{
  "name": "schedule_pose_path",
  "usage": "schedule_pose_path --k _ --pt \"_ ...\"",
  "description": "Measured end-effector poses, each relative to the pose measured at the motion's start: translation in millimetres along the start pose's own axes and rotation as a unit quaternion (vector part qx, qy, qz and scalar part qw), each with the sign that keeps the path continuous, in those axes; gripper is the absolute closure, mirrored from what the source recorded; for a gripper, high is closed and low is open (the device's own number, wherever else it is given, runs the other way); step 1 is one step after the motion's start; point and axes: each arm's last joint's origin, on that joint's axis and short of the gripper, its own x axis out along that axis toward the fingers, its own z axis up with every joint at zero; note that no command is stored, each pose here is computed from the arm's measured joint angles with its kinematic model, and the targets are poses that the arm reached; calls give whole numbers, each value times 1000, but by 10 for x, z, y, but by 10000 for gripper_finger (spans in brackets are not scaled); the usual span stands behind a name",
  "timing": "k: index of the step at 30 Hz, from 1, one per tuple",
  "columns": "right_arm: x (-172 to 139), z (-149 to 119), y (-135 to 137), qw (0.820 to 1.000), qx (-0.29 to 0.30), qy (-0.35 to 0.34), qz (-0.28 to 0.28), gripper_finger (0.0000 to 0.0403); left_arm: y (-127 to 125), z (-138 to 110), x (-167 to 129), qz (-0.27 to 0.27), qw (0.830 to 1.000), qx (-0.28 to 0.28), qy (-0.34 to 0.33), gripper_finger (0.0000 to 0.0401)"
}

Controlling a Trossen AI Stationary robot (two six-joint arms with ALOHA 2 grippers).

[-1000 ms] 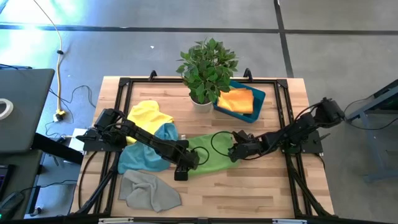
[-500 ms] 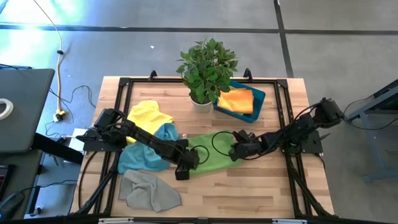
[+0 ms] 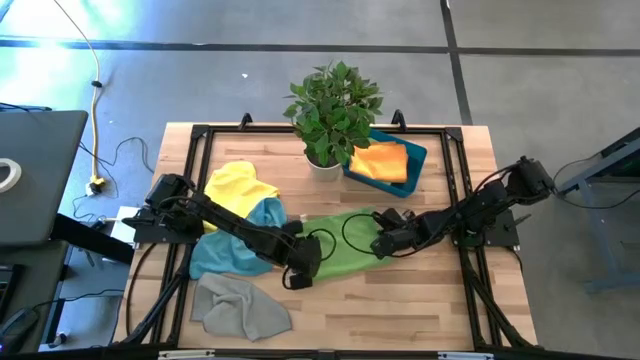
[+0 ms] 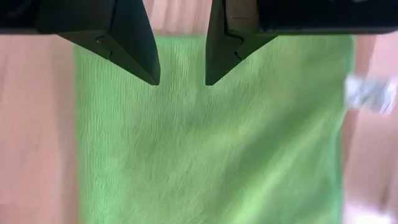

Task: Fold microfiber towels
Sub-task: Fold the green towel

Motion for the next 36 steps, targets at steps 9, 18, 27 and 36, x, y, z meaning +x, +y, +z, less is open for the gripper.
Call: schedule_pose_path --k 9,18,27,36 --pt "-443 207 7 977 -58 125 -163 403 -156 -95 -63 22 1000 9 -19 282" --pt "-740 476 258 979 7 151 -139 403 -162 -124 -70 29 997 67 -10 282" --pt "-590 637 699 977 49 159 -135 403 -143 -187 -78 42 991 122 19 282" --pt "-384 835 1240 981 11 160 -109 403 -234 -335 -139 57 985 157 44 282"
